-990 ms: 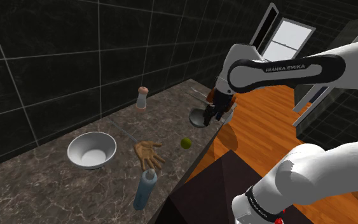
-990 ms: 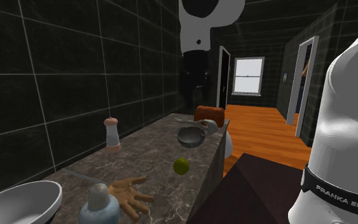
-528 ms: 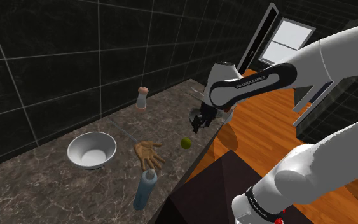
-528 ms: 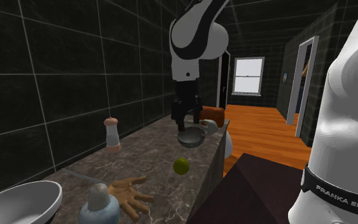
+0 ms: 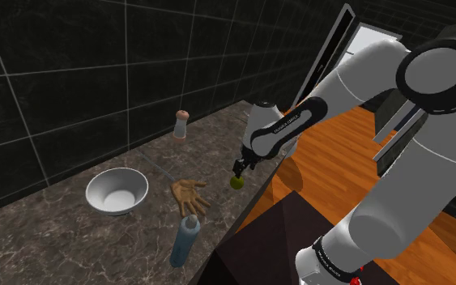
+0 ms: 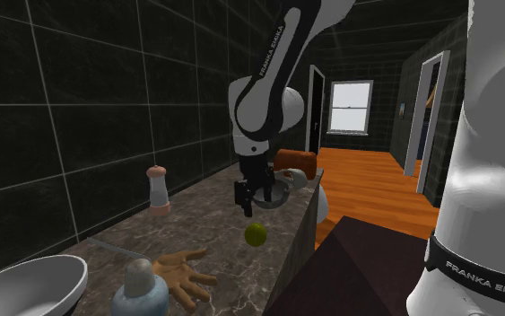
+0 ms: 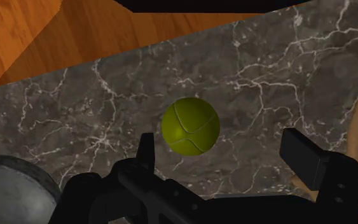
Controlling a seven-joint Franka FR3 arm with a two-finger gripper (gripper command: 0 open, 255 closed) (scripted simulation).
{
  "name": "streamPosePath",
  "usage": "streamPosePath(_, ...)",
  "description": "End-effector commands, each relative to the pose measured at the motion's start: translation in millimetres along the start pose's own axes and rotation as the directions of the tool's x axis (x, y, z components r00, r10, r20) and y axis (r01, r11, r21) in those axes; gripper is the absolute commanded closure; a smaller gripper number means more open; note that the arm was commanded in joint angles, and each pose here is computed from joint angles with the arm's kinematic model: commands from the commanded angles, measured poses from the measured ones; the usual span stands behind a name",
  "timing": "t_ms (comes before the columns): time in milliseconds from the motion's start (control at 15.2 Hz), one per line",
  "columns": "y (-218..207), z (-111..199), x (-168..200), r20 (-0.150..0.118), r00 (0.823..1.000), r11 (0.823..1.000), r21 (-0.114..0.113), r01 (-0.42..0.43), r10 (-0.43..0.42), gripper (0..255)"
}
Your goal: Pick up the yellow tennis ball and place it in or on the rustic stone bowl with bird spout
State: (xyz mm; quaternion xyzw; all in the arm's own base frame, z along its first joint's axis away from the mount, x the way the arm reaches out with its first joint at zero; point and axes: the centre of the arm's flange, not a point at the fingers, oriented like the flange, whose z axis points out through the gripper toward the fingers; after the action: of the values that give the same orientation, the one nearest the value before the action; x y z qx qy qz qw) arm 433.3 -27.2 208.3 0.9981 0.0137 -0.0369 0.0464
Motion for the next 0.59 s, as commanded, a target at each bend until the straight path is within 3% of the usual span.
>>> streamPosePath(0, -1.1, 22.3, 13.3, -0.004, 1.000, 1.000, -0.015, 0.005, -0.005, 0)
streamPosePath(198, 0.6, 53.6, 29.3, -0.006, 1.000, 0.999, -0.035, 0.010, -0.010, 0)
streamPosePath(528, 1.5, 80.0, 29.5, -0.006, 1.000, 0.999, -0.035, 0.010, -0.010, 0)
